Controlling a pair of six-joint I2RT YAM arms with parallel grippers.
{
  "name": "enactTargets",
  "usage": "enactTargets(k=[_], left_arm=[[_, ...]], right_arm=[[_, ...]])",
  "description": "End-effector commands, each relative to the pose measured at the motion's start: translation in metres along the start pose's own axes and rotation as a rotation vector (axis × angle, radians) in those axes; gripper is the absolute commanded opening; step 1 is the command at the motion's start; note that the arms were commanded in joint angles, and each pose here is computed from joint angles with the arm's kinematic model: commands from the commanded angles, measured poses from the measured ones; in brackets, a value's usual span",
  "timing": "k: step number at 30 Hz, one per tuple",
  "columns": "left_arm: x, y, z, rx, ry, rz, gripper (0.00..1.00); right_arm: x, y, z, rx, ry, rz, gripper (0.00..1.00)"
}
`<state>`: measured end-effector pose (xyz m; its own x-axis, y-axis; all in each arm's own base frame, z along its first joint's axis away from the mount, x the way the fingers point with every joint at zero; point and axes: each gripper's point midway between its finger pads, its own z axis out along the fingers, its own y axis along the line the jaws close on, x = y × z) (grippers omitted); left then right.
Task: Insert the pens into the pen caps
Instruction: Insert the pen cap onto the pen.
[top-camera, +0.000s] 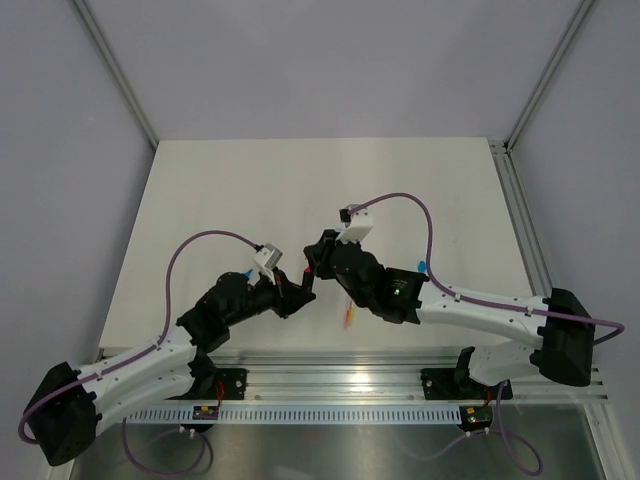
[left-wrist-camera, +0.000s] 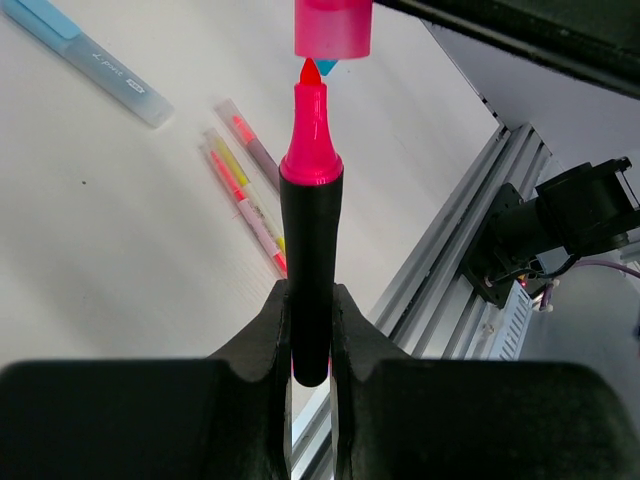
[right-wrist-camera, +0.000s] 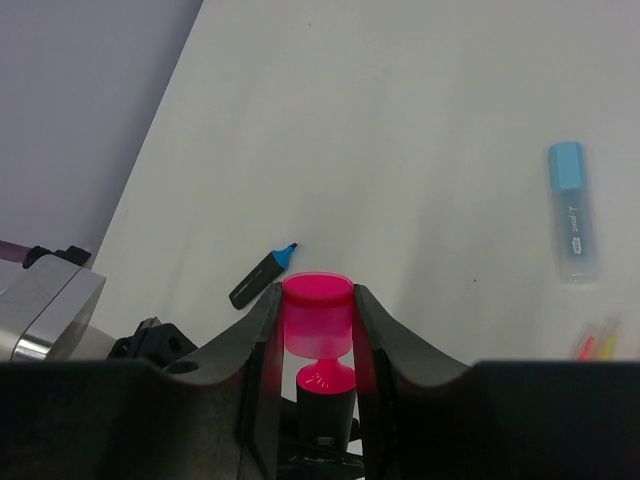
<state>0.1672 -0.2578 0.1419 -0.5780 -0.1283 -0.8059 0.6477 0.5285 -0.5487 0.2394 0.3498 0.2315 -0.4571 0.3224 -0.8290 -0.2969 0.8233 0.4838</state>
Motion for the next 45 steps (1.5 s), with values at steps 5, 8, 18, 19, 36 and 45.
enactTargets(k=[5, 8, 18, 19, 36, 45], left_arm=[[-0.029, -0.011, 0.002, 0.020, -0.093, 0.048, 0.00], [-0.030, -0.010, 0.001, 0.018, -0.094, 0.049, 0.00], [-0.031, -0.005, 0.001, -0.012, -0.103, 0.049, 0.00], [-0.031, -0.005, 0.001, -0.011, -0.106, 0.050, 0.00], [-0.035, -0.004, -0.003, -0.015, -0.135, 0.055, 0.00], [-0.039, -0.005, -0.006, -0.018, -0.154, 0.056, 0.00]], right_arm=[[-0.001, 0.004, 0.003, 0.033, -0.005, 0.014, 0.25], [-0.001, 0.006, 0.003, 0.033, -0.003, 0.011, 0.25], [0.002, 0.010, 0.001, 0.026, -0.001, 0.017, 0.25], [0.001, 0.011, 0.001, 0.024, -0.002, 0.022, 0.25], [0.014, 0.018, -0.004, 0.008, 0.017, 0.042, 0.25], [0.029, 0.017, -0.010, 0.019, 0.043, 0.040, 0.18]])
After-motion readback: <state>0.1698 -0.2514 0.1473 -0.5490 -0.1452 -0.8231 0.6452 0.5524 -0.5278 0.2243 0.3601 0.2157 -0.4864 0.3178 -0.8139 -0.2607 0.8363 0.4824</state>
